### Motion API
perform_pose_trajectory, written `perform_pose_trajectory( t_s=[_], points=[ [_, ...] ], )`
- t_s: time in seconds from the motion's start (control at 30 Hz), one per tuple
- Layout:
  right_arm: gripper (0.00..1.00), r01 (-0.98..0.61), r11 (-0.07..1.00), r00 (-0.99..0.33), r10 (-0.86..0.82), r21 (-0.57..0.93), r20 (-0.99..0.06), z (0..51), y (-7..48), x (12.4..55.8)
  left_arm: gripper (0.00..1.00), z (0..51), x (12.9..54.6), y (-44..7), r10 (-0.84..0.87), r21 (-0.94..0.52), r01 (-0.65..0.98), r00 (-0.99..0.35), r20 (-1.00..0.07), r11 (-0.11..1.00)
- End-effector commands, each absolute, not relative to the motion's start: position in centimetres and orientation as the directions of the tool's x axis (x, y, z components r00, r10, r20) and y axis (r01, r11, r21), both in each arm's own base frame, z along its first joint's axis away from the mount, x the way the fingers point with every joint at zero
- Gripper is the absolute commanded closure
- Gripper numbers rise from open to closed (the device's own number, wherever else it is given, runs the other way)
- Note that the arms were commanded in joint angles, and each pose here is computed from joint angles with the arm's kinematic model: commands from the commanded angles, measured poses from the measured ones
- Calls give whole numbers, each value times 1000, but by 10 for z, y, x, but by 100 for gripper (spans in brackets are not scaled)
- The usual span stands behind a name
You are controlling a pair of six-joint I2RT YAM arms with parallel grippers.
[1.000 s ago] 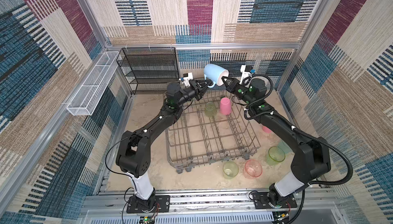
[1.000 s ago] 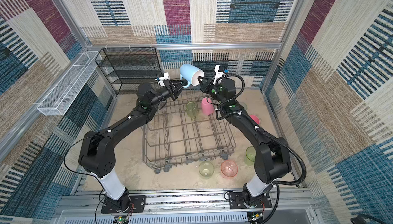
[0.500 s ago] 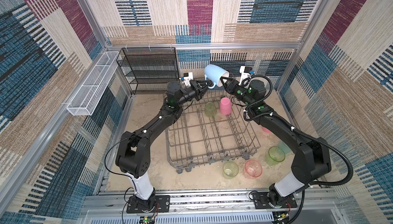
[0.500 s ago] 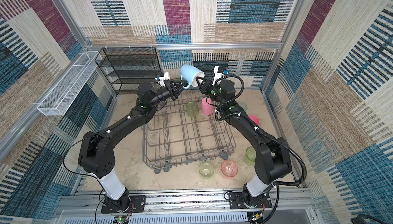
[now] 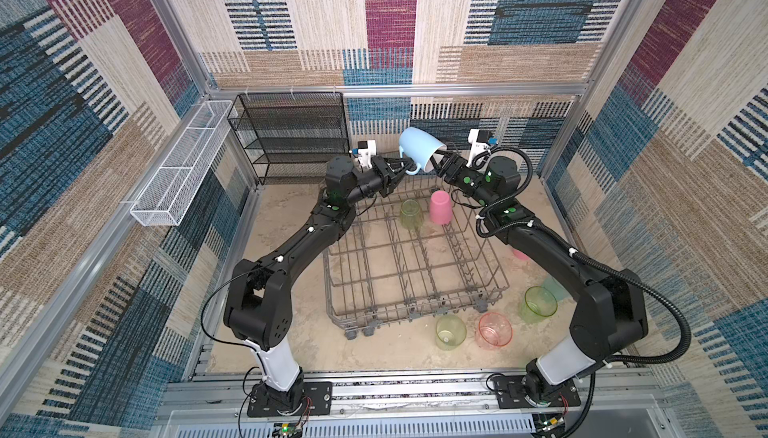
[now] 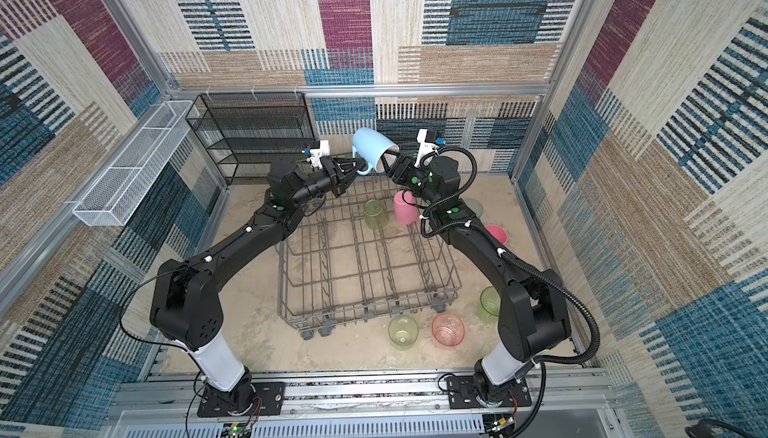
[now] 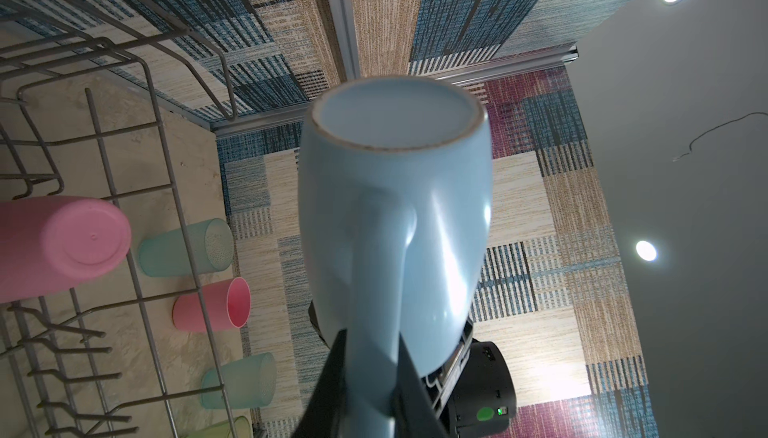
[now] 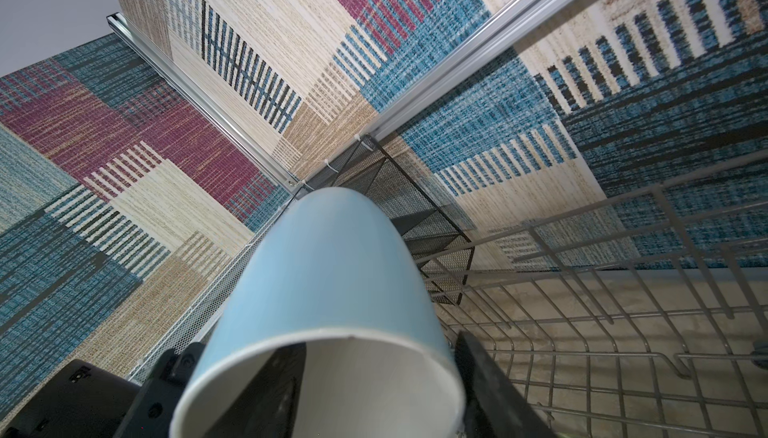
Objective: Load the cups into the dish rack
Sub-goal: 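Close the left gripper on the light blue mug handle beside the right gripper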
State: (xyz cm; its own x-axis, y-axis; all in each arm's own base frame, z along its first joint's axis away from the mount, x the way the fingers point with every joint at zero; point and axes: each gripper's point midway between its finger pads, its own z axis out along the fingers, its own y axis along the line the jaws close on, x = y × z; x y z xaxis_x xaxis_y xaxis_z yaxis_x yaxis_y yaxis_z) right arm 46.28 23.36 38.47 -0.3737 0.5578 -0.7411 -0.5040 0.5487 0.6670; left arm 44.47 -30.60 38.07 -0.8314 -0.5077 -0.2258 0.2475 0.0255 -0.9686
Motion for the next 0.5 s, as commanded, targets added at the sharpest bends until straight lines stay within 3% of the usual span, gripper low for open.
perform_pose_trajectory(
  t_s=[0.0, 0.47],
  points=[
    [36, -519, 549, -372, 545, 655, -751, 387, 235, 460, 100, 402, 443, -301, -530, -933, 355, -783, -325, 48],
    [30, -488, 569, -426, 506, 662, -750, 368, 237, 454, 100, 402, 449, -296, -537, -916, 383, -750, -386, 123]
  ],
)
